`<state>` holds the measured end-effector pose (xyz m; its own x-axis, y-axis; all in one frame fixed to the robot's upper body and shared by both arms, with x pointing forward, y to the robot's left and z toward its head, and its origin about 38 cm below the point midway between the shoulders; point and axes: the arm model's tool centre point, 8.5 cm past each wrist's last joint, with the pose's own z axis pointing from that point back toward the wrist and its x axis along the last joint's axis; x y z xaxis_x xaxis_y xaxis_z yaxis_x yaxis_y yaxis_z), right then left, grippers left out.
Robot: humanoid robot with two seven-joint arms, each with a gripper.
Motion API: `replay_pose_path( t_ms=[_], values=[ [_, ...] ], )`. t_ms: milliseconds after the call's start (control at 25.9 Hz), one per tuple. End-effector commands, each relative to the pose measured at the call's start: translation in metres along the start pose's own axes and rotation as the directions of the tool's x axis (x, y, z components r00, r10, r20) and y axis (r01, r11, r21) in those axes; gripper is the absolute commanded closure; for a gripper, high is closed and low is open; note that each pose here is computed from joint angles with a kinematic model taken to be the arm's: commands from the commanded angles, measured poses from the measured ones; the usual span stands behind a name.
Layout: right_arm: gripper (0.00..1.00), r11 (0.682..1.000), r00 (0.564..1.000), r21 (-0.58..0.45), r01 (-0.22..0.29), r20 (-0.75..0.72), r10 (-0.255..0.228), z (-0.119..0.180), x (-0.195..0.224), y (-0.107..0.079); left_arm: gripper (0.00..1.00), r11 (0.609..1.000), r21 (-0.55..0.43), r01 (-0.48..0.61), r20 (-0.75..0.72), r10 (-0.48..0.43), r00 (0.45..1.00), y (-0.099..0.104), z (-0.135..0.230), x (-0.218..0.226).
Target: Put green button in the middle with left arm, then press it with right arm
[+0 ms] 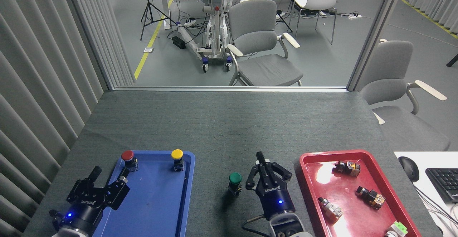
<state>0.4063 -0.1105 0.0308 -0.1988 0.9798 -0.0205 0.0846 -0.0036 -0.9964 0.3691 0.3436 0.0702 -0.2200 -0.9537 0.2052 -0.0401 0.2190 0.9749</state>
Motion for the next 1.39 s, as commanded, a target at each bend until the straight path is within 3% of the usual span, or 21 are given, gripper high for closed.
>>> replay_pose_path(
  t_ms=[0, 77, 193, 232, 271, 812, 1354],
  values=[
    [0.78, 1.000, 0.997, 0.014, 0.000, -0.080, 0.001, 0.021, -0.038, 0.007, 0.01, 1.000, 0.011, -0.004, 0.012, 0.004, 1.000, 0.001, -0.006, 0.005],
    [0.64, 1.000, 0.994, 0.018, -0.005, -0.107, 0.007, 0.031, -0.053, 0.008, 0.01, 1.000, 0.027, -0.005, 0.023, 0.004, 1.000, 0.006, -0.009, 0.008],
    [0.17, 0.999, 0.991, 0.032, -0.014, -0.135, 0.018, 0.045, -0.071, 0.013, 0.01, 0.999, 0.042, 0.001, 0.033, -0.003, 0.999, 0.012, -0.010, 0.010],
    [0.05, 0.999, 0.990, 0.034, -0.005, -0.139, 0.010, 0.047, -0.072, 0.014, 0.01, 0.999, 0.042, 0.003, 0.031, -0.004, 0.999, 0.012, -0.012, 0.010],
    [0.01, 0.999, 0.990, 0.036, 0.000, -0.141, 0.005, 0.049, -0.073, 0.014, 0.01, 0.999, 0.046, 0.004, 0.031, -0.005, 1.000, 0.014, -0.014, 0.009],
    [0.01, 0.999, 0.988, 0.036, -0.018, -0.154, 0.024, 0.076, -0.086, 0.013, 0.01, 0.998, 0.053, 0.016, 0.035, -0.018, 0.999, 0.022, -0.017, 0.005],
    [0.01, 1.000, 0.983, 0.016, -0.021, -0.181, 0.023, 0.080, -0.094, 0.004, 0.01, 0.999, 0.046, 0.000, 0.073, -0.004, 0.997, 0.019, -0.013, 0.010]
  ],
)
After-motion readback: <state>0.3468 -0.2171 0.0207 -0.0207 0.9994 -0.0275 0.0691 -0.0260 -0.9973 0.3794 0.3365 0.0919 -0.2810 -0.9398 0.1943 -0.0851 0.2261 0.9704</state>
